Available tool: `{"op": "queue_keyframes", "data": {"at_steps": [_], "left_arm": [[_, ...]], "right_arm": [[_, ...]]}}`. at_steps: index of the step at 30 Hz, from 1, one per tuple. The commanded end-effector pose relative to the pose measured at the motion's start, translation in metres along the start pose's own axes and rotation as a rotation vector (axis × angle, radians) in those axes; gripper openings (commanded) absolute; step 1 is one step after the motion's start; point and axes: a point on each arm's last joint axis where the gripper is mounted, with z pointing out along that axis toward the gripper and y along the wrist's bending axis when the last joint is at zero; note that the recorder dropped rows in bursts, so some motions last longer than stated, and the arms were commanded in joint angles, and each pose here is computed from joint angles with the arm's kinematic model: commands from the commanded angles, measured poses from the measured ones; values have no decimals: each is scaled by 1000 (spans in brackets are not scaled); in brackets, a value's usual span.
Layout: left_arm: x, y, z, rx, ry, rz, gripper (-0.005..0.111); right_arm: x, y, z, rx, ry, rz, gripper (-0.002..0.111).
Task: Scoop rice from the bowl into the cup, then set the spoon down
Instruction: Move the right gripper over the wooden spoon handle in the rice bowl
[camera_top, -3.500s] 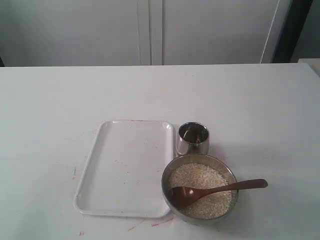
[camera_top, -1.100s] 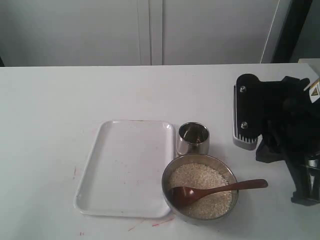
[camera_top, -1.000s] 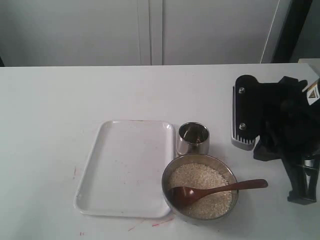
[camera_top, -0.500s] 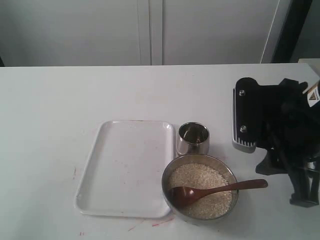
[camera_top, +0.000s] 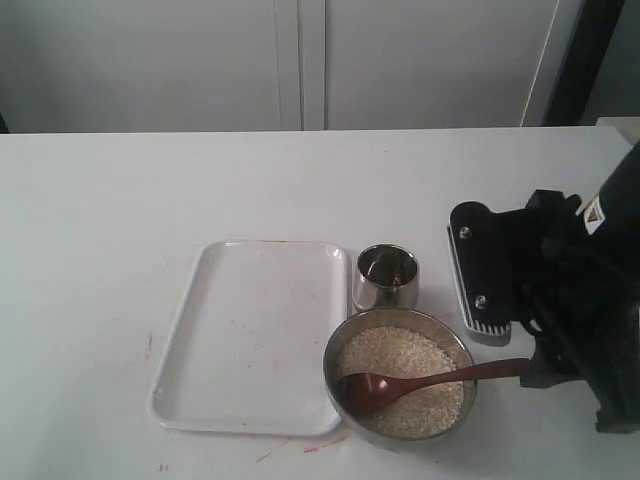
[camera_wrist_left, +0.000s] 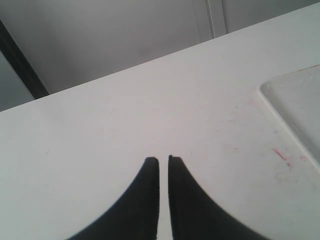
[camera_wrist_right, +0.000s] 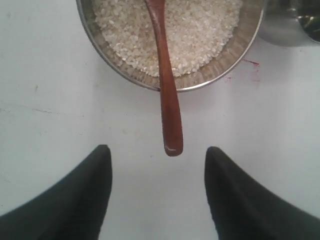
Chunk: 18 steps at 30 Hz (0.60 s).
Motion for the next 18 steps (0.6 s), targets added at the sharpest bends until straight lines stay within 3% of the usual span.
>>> {"op": "queue_keyframes", "data": {"at_steps": [1, 18], "left_arm": [[-3, 0, 0, 1, -12, -10, 14], [-3, 0, 0, 1, -12, -10, 14]], "right_arm": [[-1, -2, 14, -53, 22, -29, 53], [-8, -19, 66, -139, 66, -26, 53]]}}
